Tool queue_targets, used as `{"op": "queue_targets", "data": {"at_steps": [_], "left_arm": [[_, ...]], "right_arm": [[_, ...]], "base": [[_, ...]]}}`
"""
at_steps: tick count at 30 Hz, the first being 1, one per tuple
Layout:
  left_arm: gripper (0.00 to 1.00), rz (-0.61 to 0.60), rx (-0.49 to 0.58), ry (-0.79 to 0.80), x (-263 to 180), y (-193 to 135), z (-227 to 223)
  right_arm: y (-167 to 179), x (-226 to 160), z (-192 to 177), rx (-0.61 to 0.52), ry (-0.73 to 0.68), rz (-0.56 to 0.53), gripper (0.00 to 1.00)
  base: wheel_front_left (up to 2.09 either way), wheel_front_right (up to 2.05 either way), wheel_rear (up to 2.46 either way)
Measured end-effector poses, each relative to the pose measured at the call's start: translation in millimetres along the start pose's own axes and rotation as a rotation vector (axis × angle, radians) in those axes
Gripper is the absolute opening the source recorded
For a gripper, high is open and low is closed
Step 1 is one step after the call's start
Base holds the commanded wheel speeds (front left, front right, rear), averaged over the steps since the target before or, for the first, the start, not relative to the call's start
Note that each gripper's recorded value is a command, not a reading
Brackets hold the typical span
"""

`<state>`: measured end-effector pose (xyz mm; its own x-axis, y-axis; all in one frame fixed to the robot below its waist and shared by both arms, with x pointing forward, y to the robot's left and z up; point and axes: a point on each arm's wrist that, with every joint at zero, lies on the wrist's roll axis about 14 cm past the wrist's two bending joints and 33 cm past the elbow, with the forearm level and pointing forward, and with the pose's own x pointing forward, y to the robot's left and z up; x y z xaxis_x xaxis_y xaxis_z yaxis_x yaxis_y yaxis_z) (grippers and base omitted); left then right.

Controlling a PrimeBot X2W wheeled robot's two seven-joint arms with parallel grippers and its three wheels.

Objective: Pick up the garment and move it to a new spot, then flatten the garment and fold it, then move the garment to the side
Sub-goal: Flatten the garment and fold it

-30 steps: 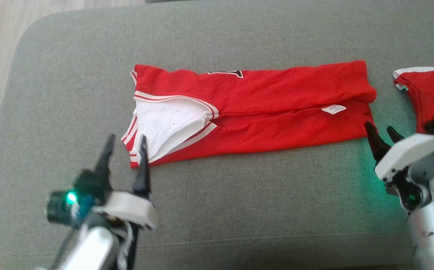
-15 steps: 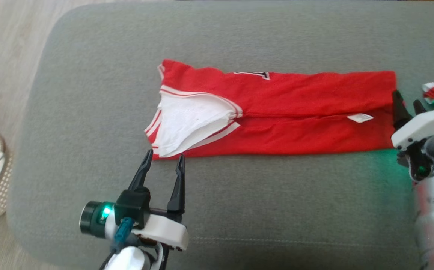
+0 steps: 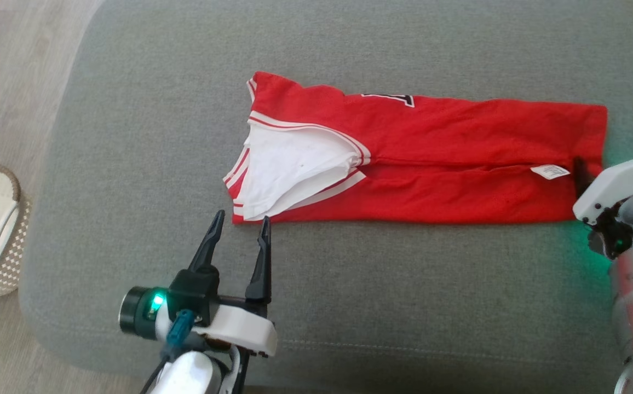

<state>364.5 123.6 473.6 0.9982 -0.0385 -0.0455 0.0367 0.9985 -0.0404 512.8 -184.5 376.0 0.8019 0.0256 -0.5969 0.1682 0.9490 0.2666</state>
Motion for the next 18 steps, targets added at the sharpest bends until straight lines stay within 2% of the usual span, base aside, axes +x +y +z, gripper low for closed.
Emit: {"op": "queue_targets", "data": {"at_steps": [1,2,3,4,6,7,11,18], "left_arm": [[1.0,-0.005,0.0,-0.002,1,-1,0],[1.0,-0.009,0.0,-0.005,1,-3,1],[1.0,-0.012,0.001,-0.007,1,-3,2],[1.0,-0.012,0.0,-0.008,2,-3,2],[1.0,-0.016,0.006,-0.013,2,-3,3],[1.0,-0.017,0.009,-0.016,2,-3,4],[1.0,-0.016,0.013,-0.025,3,-3,6],[1.0,-0.017,0.023,-0.044,4,-4,11]], "right_arm": [[0,-1,-2,0.003,0.012,0.0,1.0],[0,-1,-3,0.008,0.02,-0.002,0.93],[-1,-2,-4,0.01,0.029,-0.004,0.82],[-2,-3,-6,0.01,0.039,-0.006,0.64],[0,-4,-10,0.008,0.065,-0.004,0.11],[2,-4,-10,0.009,0.071,0.001,0.0],[8,-5,-8,-0.011,0.048,0.012,0.0],[-2,-15,12,-0.074,-0.026,-0.002,0.0]], "base": [[0.0,0.0,0.0],[0.0,0.0,0.0],[0.0,0.0,0.0],[0.0,0.0,0.0],[0.0,0.0,0.0],[0.0,0.0,0.0],[0.0,0.0,0.0],[0.0,0.0,0.0]]}}
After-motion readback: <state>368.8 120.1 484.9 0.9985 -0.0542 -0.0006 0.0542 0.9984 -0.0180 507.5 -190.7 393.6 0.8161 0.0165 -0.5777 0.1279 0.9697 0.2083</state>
